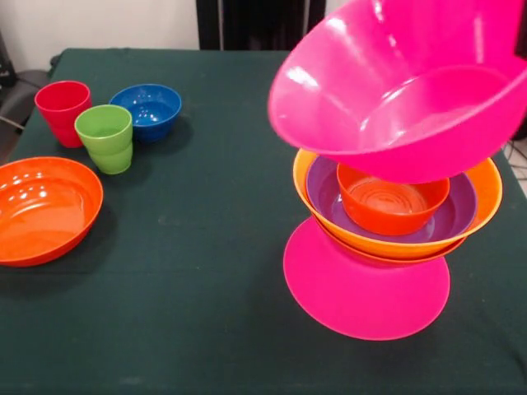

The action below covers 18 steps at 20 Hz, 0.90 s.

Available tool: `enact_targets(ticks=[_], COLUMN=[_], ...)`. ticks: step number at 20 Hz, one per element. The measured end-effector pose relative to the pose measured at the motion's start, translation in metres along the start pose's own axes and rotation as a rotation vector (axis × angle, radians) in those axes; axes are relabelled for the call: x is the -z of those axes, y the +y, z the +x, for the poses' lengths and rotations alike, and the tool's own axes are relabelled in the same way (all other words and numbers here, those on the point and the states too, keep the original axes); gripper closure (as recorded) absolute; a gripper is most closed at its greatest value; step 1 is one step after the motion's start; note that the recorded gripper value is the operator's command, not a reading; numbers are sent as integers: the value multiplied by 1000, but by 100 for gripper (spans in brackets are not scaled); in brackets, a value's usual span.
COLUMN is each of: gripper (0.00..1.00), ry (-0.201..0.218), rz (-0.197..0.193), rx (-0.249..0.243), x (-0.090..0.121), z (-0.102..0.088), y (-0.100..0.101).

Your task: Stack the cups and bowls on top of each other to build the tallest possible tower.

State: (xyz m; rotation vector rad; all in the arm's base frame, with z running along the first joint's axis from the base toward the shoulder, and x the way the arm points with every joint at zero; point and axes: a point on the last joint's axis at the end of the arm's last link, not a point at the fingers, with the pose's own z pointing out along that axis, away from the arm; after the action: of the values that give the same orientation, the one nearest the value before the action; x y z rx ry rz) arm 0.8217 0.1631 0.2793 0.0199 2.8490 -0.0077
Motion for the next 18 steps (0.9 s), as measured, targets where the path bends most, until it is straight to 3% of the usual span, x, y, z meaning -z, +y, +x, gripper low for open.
enact_targets(ticks=[5,9,14,18], gripper=[100,100,100,100], ry=[50,64,63,57], rz=[36,70,110,174], rx=[69,106,133,139], x=[5,16,26,29], z=[24,37,51,72], y=[47,68,80,87])
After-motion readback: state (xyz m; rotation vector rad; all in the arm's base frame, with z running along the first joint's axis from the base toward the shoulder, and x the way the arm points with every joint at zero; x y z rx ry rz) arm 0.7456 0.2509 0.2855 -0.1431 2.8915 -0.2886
